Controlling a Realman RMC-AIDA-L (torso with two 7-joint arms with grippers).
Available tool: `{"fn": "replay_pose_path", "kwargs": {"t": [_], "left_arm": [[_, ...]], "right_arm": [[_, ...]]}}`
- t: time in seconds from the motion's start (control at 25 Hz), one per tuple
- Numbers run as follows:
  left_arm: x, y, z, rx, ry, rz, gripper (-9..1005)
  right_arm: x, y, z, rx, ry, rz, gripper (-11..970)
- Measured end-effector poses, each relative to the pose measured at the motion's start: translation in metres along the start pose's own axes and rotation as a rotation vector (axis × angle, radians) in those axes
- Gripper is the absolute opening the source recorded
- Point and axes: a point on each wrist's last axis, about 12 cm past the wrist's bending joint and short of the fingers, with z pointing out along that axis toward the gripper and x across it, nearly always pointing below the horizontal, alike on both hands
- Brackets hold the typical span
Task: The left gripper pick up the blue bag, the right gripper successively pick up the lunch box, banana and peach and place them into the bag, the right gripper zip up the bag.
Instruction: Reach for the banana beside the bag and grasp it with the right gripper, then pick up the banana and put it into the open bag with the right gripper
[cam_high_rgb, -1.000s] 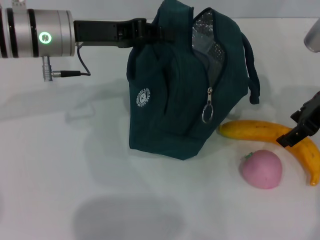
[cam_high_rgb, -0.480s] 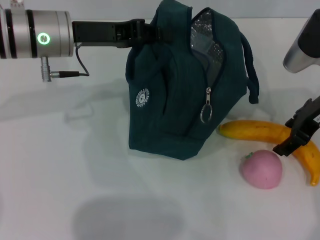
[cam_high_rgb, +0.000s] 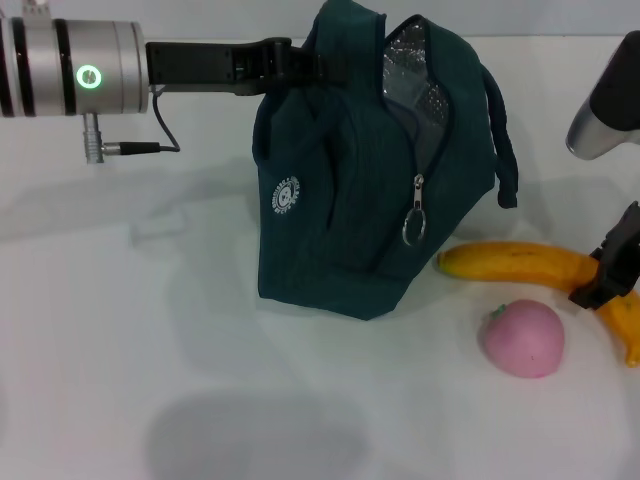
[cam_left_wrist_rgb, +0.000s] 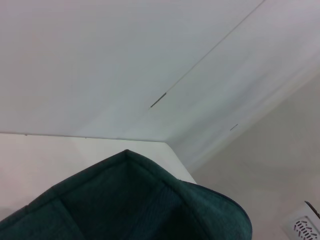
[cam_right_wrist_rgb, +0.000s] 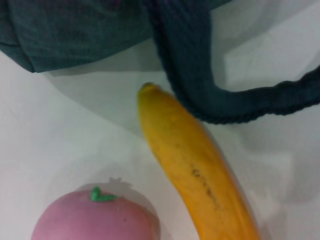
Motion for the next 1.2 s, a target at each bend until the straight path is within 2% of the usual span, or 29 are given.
{"fn": "replay_pose_path", "kwargs": {"t": [0.16,0.28,0.52,0.64,0.76,0.96,1.08,1.2], "left_arm": [[0.001,0.000,0.000,-0.001,0.000,-0.002,44],[0.001,0.000,0.000,-0.001,0.000,-0.002,44],[0.001,0.000,0.000,0.000,0.000,-0.004,44],[0.001,0.000,0.000,0.000,-0.001,-0.004,44],[0.002,0.001,-0.001,0.000,0.000,-0.007,44],[0.004,0.001,-0.002,0.001,0.000,-0.011,44],[0.004,0.002,-0.003,-0.001,-0.001,-0.014,44],[0.003,0.002,-0.004,-0.003,-0.002,-0.016,44]], "right_arm": [[0.000,-0.002,-0.001,0.012,-0.008,0.010,658],[0.003,-0.004,0.000,0.017,-0.012,0.021,450],[0.006,-0.005,0.001,0.008,-0.021,0.052,449],[0.013,-0.004,-0.008,-0.089,-0.067,0.096,449],[0.032,-0.004,-0.026,-0.242,-0.178,0.118,449],[0.084,-0.010,-0.051,-0.456,-0.380,0.144,450],[0.110,-0.013,-0.063,-0.553,-0.532,0.123,450],[0.127,-0.014,-0.070,-0.600,-0.653,0.093,450]]}}
